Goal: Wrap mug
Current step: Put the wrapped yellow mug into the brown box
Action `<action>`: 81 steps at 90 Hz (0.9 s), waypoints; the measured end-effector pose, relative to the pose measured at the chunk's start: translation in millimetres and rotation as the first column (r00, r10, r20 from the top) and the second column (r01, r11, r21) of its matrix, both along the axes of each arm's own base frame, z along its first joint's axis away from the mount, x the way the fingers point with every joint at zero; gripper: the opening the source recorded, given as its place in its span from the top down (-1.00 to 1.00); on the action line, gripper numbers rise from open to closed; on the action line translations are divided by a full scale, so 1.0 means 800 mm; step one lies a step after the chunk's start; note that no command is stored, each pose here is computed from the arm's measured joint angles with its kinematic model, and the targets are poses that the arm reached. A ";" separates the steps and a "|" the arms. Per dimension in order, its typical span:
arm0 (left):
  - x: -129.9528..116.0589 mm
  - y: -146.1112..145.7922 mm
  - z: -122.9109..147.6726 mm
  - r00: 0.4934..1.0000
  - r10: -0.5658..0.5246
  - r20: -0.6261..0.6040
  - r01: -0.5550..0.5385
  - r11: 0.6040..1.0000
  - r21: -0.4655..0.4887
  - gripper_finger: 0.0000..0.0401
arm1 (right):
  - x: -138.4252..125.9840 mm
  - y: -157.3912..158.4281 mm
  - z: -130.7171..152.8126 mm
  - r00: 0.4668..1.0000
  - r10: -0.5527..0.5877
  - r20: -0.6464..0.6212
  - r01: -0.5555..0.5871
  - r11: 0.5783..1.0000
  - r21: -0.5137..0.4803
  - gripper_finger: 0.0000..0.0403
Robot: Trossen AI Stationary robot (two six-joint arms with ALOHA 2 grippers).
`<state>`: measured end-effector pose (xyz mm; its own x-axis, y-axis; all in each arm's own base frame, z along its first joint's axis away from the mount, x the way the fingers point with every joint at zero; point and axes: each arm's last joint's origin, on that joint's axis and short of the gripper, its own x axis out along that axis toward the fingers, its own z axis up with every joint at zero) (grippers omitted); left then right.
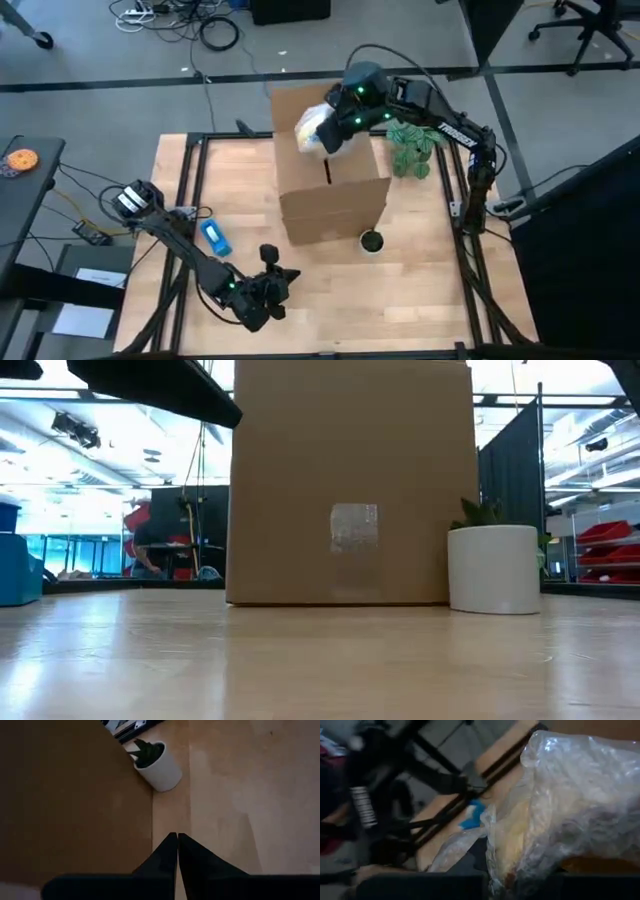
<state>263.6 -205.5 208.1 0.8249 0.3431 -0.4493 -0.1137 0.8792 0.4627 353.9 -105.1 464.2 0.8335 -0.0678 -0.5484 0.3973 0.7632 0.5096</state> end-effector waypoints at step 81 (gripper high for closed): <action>0.000 0.000 0.000 1.000 0.013 0.012 -0.012 1.000 -0.026 1.00 | 0.036 -0.015 -0.229 0.898 -0.192 -0.395 0.202 0.979 -0.016 0.71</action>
<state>263.8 -205.7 208.3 0.8262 0.3418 -0.4478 -0.1302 0.8892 0.4385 383.0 -117.5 280.9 0.5210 -0.1902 -0.8321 0.7102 0.6374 0.2989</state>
